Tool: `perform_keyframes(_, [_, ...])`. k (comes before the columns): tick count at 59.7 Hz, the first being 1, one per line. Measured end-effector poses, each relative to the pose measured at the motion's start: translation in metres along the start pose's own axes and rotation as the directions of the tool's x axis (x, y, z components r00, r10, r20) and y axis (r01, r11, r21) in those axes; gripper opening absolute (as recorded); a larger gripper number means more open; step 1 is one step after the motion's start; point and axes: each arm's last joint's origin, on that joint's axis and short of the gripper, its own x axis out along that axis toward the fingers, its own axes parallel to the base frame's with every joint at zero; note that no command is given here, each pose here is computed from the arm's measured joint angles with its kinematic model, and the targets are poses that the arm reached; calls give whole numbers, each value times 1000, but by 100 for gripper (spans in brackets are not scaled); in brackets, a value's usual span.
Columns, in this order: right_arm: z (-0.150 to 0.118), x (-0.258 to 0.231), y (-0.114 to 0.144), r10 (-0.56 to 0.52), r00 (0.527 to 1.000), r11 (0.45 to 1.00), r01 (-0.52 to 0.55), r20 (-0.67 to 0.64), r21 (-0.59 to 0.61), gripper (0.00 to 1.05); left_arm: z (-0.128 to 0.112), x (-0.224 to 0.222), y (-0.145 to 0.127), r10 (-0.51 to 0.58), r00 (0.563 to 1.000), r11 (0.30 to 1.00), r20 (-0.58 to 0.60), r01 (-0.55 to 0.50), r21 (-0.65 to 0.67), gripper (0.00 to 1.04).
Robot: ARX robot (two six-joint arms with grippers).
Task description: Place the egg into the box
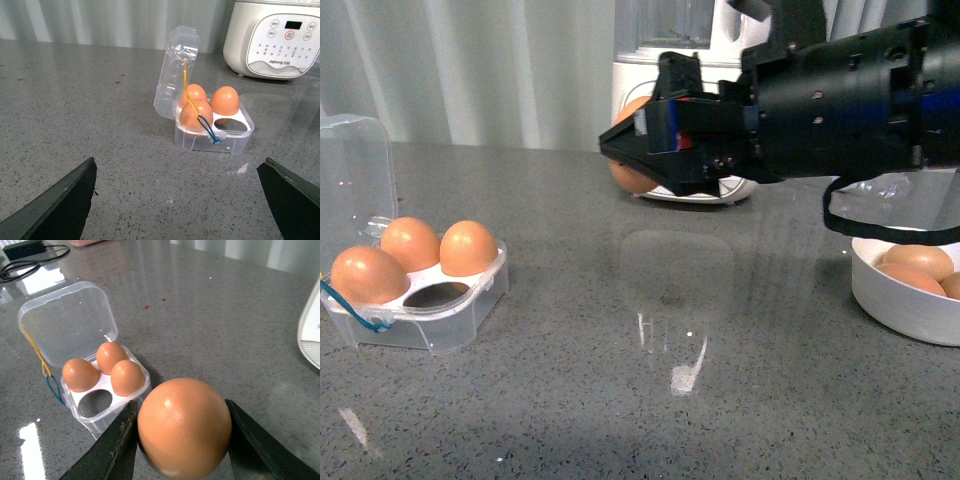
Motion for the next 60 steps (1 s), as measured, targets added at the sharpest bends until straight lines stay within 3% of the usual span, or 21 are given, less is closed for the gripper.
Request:
perform_keyframes(24, [-4, 46, 26, 165, 986, 986, -165, -34, -11, 43, 0, 0, 0, 0, 1000, 1000, 0, 0, 0, 98])
perform_keyframes(60, [-11, 86, 48, 259, 962, 966, -260, -92, 4, 43, 0, 0, 0, 0, 1000, 1000, 0, 0, 0, 98])
